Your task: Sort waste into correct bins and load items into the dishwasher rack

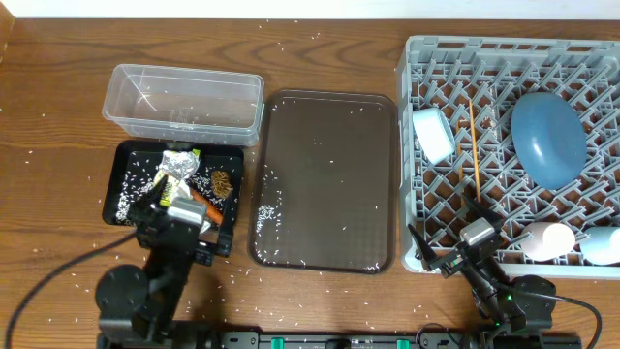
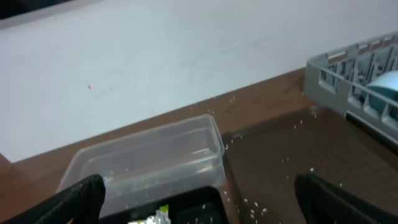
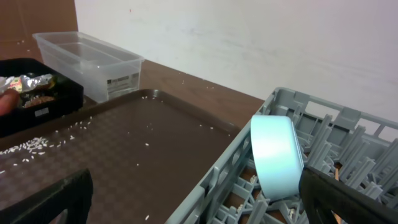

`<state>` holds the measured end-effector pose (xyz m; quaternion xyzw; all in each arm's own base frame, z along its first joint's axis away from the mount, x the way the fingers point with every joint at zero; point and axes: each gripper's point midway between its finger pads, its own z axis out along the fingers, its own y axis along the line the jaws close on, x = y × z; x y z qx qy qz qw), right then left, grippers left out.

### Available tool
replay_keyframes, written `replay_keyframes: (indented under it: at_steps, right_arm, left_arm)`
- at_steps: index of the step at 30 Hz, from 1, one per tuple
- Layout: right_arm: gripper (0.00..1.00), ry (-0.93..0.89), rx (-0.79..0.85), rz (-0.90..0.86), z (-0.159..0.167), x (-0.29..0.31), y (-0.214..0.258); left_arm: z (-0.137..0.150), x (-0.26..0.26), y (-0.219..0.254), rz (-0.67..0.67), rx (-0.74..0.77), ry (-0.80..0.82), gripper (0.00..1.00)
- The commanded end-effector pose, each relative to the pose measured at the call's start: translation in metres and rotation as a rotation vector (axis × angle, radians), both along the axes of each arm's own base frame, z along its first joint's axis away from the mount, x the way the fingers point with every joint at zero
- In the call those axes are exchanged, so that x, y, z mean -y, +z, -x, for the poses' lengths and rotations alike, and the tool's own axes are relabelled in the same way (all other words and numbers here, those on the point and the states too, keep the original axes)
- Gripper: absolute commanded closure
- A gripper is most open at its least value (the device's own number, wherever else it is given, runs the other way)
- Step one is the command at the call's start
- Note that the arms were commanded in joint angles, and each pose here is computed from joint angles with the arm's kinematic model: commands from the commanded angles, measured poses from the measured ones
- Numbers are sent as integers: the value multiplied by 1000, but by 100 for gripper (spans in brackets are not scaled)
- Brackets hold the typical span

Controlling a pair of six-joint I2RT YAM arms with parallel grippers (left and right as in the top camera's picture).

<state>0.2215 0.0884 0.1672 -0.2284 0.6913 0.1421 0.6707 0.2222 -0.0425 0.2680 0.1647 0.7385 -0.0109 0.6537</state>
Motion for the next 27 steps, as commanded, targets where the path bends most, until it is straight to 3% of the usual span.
replay_keyframes:
  at_steps: [1,11,27]
  right_arm:
    - [1,-10,1,6,-1,3,-3]
    - [1,-10,2,6,-1,3,-3]
    - [1,-10,2,6,-1,3,-3]
  left_arm:
    - [6,3,-7,-17,37,-19,2]
    - [17,-1,-18,-15,128,1,2]
    - [-11,-1,-75,-19,105,10,2]
